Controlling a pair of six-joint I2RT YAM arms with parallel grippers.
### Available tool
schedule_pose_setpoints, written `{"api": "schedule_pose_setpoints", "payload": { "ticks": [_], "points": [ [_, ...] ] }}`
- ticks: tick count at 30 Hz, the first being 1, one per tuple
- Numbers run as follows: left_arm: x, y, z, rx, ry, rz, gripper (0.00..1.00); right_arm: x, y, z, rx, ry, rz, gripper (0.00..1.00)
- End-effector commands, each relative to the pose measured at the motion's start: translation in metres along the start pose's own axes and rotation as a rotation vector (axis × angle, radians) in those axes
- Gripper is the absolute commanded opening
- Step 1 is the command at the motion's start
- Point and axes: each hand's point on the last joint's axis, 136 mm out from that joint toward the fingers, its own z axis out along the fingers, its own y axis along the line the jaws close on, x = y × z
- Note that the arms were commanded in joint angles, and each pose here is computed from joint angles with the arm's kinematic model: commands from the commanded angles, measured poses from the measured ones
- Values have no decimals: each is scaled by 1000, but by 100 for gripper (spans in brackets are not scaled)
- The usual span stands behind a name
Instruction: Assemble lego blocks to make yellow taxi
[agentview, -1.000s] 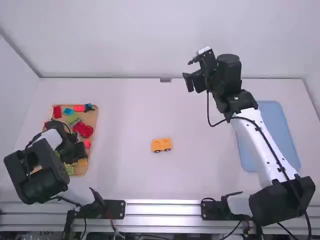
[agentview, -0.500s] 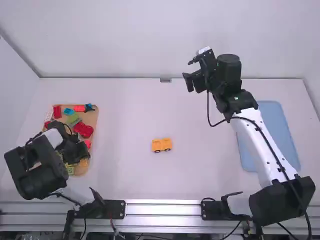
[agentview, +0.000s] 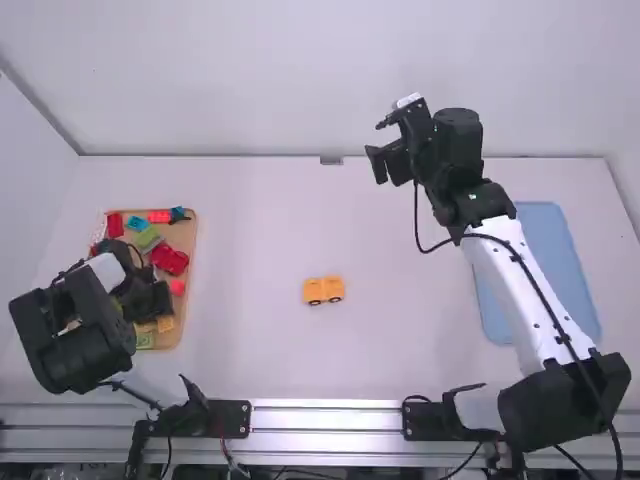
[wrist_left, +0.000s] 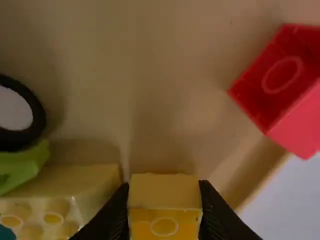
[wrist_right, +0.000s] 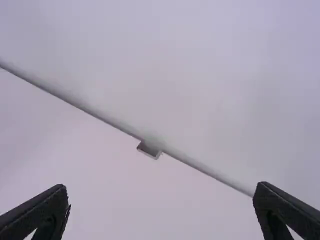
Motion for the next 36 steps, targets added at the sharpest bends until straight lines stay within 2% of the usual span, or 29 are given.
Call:
{"api": "schedule_pose_setpoints", "payload": {
  "ticks": [1,4,8,9,16,20,22,25,27,30,33,36],
  "points": [
    [-4,2,5,-13,-11,-48,30,-15,-4,-3,9,-36,-4,98],
    [-11,5,5,-15,-43,-84,31,-15,-4,-3,9,-35,-3,98],
    [-11,4,5,-15,-41,-80,49,-15,-4,-3,8,-35,-4,98],
    [-10,3,5,-13,-38,-78,50,-15,-4,-3,9,-35,-3,98],
    [13,0,5,-8,54,-101,50,-15,-4,-3,8,-35,-3,98],
    [10,1,6,-9,38,-98,48,-15,-4,-3,7,-35,-3,98],
    [9,1,7,-9,32,-87,43,-15,-4,-3,8,-35,-3,98],
    [8,1,7,-9,28,-88,29,-14,-3,-2,6,-28,-3,98],
    [9,1,7,-9,35,-88,27,-13,-3,-2,6,-27,-2,99],
    [13,0,7,-7,49,-89,30,-13,-3,-3,6,-28,-3,98],
    [15,-1,7,-3,58,-95,48,-14,-4,-3,7,-28,-3,99],
    [17,-1,6,-3,67,-104,47,-14,-4,-3,7,-28,-3,98]
  ]
}}
